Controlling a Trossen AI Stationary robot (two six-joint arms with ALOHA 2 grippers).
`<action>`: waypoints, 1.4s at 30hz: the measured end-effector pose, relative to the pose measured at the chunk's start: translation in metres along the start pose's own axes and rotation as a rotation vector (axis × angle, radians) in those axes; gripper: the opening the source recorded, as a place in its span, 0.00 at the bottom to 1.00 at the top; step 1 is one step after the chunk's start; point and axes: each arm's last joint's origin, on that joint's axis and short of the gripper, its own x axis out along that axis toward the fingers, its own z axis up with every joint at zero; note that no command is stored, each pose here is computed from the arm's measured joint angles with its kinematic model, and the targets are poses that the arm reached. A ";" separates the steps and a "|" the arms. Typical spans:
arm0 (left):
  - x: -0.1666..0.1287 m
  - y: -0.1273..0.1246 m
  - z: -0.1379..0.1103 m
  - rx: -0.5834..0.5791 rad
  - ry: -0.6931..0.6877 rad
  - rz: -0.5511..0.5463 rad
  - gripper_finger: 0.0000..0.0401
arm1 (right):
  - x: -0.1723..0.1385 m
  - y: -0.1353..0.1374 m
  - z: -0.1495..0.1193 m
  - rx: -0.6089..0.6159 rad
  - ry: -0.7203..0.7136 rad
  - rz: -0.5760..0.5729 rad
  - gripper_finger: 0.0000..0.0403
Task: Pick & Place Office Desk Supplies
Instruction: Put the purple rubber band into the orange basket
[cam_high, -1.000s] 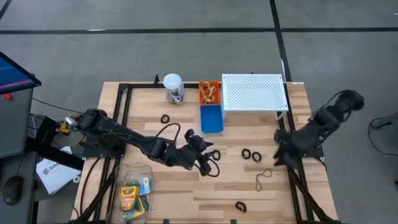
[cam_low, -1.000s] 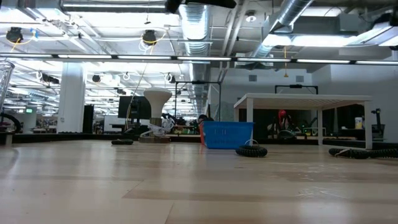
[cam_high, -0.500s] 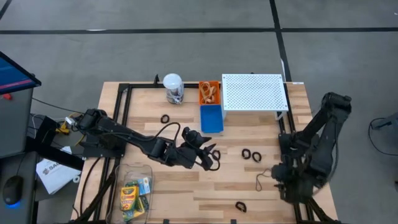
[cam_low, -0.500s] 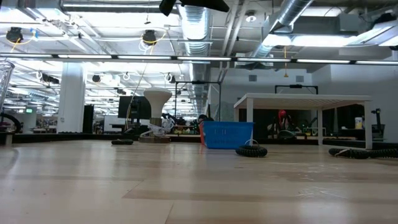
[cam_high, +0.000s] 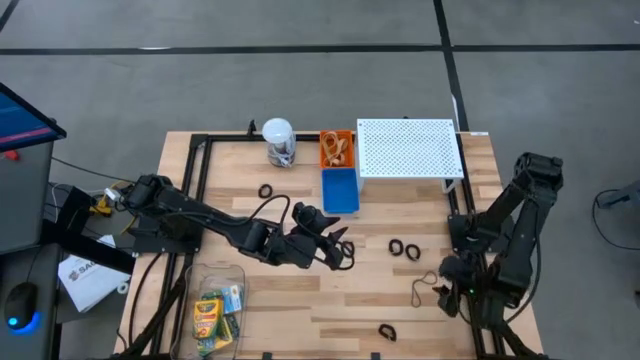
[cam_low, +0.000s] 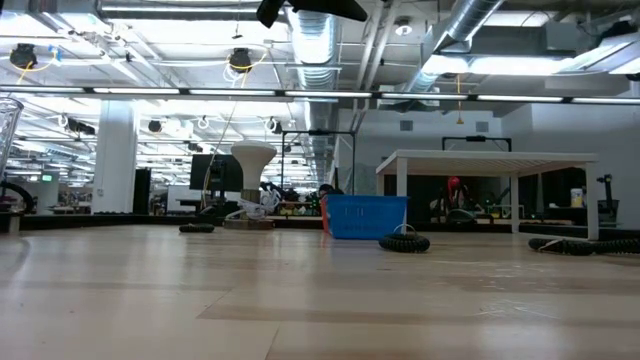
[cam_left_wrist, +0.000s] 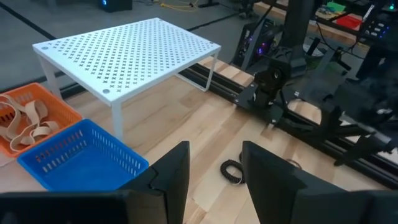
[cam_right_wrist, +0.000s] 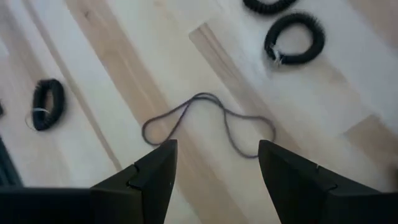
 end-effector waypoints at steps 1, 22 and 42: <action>0.000 0.000 0.000 -0.004 -0.004 0.000 0.35 | 0.002 -0.001 0.002 0.029 0.015 0.002 0.55; 0.001 0.001 0.001 -0.006 -0.005 0.003 0.35 | 0.051 0.002 0.034 -0.376 0.204 0.013 0.55; 0.004 0.003 0.003 -0.033 -0.008 0.010 0.35 | 0.084 -0.020 0.023 -0.475 0.183 0.080 0.43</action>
